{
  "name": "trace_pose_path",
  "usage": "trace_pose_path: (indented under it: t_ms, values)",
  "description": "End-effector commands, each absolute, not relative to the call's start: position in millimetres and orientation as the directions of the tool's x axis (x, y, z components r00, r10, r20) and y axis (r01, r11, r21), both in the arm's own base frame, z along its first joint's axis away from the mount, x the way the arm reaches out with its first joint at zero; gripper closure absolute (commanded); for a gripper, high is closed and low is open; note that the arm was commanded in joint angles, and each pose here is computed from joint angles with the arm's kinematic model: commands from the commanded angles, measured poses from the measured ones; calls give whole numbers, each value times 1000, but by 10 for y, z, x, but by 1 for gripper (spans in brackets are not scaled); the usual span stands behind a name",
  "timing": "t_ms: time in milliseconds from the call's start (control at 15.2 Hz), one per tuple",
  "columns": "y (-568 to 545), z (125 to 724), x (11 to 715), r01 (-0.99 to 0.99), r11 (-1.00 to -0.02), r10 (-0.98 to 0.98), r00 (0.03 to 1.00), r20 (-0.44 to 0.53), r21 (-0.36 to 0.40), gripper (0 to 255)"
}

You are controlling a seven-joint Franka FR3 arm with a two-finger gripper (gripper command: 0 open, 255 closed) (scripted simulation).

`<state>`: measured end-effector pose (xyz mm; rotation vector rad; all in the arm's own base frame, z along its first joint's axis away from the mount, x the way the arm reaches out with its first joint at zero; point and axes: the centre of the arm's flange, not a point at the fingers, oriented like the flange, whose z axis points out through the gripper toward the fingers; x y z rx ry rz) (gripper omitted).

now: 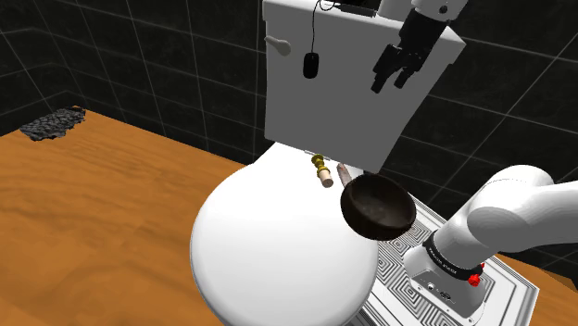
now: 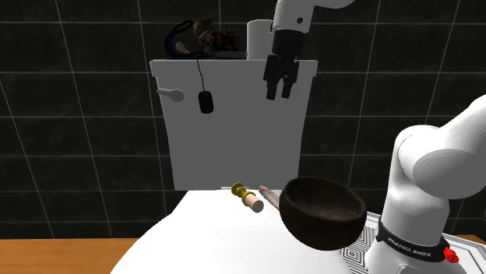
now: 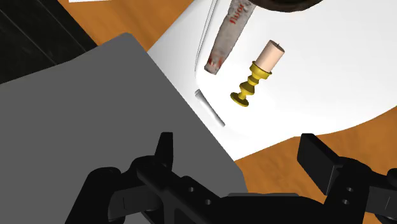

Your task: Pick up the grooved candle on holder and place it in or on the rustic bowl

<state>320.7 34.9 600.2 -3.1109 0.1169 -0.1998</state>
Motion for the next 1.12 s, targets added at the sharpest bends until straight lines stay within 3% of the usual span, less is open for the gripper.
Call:
trace_pose_path:
  t_ms: [0,1056]
  values:
    - [349,6002,3207,-73,-997,-76,989,127,-27,0]
    - [842,4045,3751,-116,-980,-117,993,-5,-164,0]
